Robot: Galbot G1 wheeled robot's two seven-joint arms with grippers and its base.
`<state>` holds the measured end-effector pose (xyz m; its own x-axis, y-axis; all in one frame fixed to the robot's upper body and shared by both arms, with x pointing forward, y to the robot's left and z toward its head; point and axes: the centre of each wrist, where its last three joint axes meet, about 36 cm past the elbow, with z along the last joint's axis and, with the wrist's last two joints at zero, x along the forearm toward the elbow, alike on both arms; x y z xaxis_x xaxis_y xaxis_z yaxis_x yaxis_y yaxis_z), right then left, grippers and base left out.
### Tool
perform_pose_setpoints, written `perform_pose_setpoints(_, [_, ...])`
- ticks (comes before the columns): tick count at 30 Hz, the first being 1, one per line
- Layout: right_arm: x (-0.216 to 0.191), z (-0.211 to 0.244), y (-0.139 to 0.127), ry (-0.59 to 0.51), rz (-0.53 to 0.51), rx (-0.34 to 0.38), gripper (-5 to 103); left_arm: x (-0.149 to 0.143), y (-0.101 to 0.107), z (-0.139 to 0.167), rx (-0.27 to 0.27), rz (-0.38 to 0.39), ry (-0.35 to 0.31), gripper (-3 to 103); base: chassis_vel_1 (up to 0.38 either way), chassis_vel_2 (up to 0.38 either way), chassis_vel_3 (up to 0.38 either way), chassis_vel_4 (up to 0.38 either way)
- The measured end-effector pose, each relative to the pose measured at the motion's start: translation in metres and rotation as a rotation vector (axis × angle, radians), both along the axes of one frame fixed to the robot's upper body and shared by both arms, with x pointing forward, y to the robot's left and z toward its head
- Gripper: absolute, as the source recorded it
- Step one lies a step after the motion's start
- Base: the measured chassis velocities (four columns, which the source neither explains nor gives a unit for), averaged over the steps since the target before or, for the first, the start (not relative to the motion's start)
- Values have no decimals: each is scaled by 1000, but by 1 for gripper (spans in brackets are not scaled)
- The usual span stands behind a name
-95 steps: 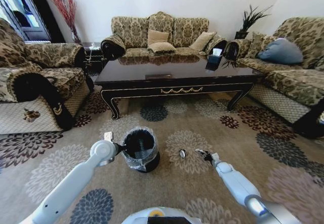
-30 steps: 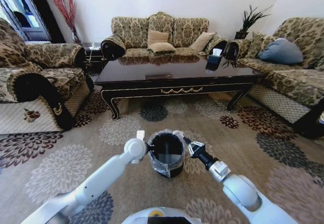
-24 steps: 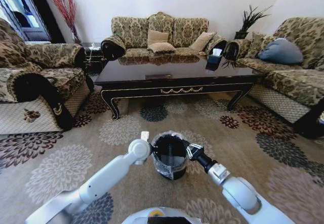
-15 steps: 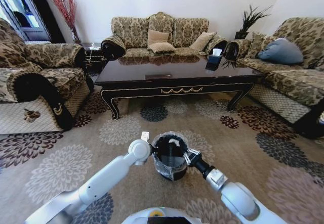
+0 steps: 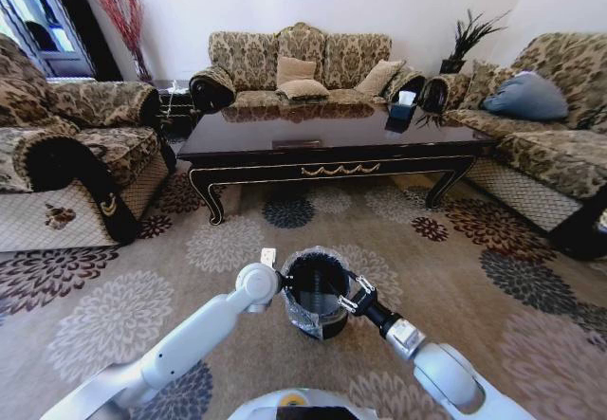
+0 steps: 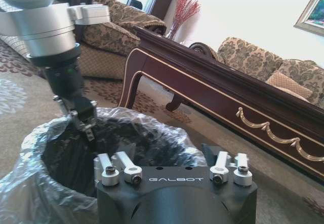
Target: Move to the front of the table and pick up the trash from the floor, then place it into the trash bin.
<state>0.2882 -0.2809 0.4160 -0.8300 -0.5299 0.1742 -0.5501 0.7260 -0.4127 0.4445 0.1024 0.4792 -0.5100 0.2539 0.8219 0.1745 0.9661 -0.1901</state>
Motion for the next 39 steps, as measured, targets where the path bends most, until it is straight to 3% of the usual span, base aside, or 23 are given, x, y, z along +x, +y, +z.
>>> perform_pose_setpoints(4, [6, 5, -3, -20, -14, 2, 94, 0, 7, 0, -4, 16, 0, 0, 0, 0, 0, 0])
perform_pose_setpoints(6, [9, 6, -4, -27, -19, 4, 97, 0, 8, 0, -6, 20, 0, 0, 0, 0, 0, 0])
perform_pose_setpoints(15, [12, 14, -3, -31, -40, 34, 100, 2, 24, 1, -17, 55, -4, 0, 0, 0, 0, 0])
perform_pose_setpoints(20, [13, 13, -3, -25, -55, 54, 100, 4, 43, 1, -11, 94, -9, 0, 0, 0, 0, 0])
perform_pose_setpoints(23, [24, 15, -4, 7, -116, 120, 100, 9, 71, 2, -11, 159, -18, 0, 0, 0, 0, 0])
perform_pose_setpoints(24, [24, 15, -4, 7, -116, 120, 100, 9, 71, 2, -11, 159, -18, 0, 0, 0, 0, 0])
perform_pose_setpoints(28, [53, 3, -16, 132, -244, 235, 100, 20, 116, -2, 5, 244, -20, 0, 0, 0, 0, 0])
perform_pose_setpoints(29, [53, 3, -16, 132, -244, 235, 100, 20, 116, -2, 5, 244, -20, 0, 0, 0, 0, 0])
perform_pose_setpoints(33, [97, -11, -26, 221, -302, 251, 100, 22, 159, -11, 28, 322, -8, 0, 0, 0, 0, 0])
perform_pose_setpoints(39, [140, -27, -29, 281, -308, 222, 100, 10, 188, -22, 30, 386, 12, 0, 0, 0, 0, 0])
